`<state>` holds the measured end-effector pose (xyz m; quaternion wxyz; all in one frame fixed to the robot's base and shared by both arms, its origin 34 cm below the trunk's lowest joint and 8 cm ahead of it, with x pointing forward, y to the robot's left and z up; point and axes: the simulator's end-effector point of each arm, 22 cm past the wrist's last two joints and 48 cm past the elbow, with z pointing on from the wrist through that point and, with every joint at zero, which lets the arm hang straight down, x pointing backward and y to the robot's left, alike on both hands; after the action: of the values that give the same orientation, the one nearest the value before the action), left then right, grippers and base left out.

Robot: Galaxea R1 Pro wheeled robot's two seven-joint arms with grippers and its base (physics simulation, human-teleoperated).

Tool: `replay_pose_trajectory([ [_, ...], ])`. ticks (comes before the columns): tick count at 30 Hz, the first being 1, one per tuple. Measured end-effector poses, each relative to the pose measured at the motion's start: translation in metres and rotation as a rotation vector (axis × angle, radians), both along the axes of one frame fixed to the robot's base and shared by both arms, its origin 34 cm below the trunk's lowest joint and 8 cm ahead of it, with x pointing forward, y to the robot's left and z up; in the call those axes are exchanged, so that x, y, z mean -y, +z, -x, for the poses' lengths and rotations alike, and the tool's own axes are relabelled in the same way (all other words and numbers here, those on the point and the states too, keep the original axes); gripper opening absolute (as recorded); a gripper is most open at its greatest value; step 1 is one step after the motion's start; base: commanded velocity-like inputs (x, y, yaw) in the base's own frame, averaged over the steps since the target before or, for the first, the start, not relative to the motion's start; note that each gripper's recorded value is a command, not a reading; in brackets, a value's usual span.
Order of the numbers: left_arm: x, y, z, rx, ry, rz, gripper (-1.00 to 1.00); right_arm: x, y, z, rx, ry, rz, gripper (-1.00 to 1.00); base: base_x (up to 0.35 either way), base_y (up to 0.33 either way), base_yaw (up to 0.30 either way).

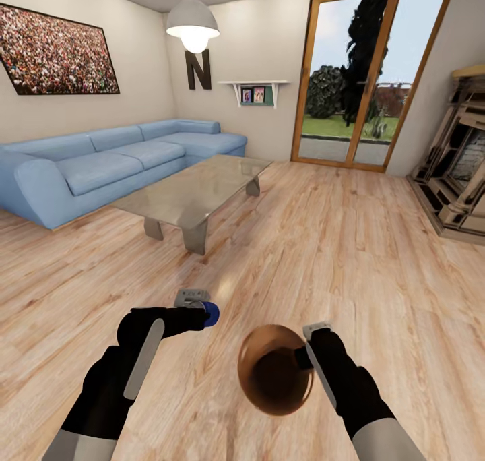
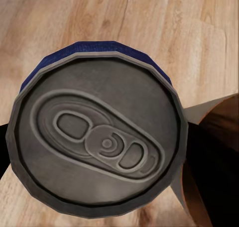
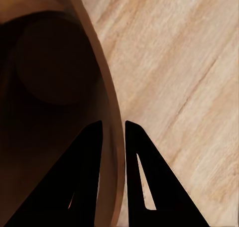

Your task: Put the three can of soda from the living room inside the tash can in the kitchen.

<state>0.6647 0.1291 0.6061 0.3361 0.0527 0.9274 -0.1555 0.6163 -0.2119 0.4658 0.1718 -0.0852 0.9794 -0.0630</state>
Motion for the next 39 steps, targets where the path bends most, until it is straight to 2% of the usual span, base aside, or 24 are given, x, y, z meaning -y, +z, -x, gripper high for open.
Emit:
replay_pose_trajectory([
  [4,0.001,0.009,-0.002,0.000,-0.002,0.000,-1.00,-0.014,0.002,0.004,-0.025,0.030,-0.044,-1.00,0.000,0.000,0.000],
  [10,0.002,0.022,-0.004,0.000,-0.004,0.001,-1.00,-0.046,0.013,0.007,-0.052,0.095,-0.149,-1.00,0.000,0.000,0.000],
  [15,0.003,0.032,-0.006,0.000,-0.007,0.004,-1.00,-0.054,0.030,-0.002,-0.050,0.122,-0.188,-1.00,0.000,0.000,0.000],
  [18,0.003,0.039,-0.007,0.000,-0.008,0.005,-1.00,-0.057,0.033,-0.004,-0.074,0.126,-0.211,-1.00,0.000,0.000,0.000],
  [25,0.009,0.053,-0.008,-0.001,-0.023,0.004,-1.00,-0.056,0.039,-0.009,-0.124,0.126,-0.203,-1.00,0.000,0.000,0.000],
  [28,0.012,0.059,-0.008,0.000,-0.031,0.001,-1.00,-0.060,0.046,-0.011,-0.131,0.125,-0.219,-1.00,0.000,0.000,0.000],
  [33,0.015,0.069,-0.009,-0.001,-0.039,0.002,-1.00,-0.059,0.061,-0.023,-0.123,0.133,-0.200,-1.00,0.000,0.000,0.000],
  [39,0.031,0.083,-0.005,-0.006,-0.076,0.028,-1.00,-0.079,0.069,-0.025,-0.175,0.139,-0.208,-1.00,0.000,0.000,0.000],
])
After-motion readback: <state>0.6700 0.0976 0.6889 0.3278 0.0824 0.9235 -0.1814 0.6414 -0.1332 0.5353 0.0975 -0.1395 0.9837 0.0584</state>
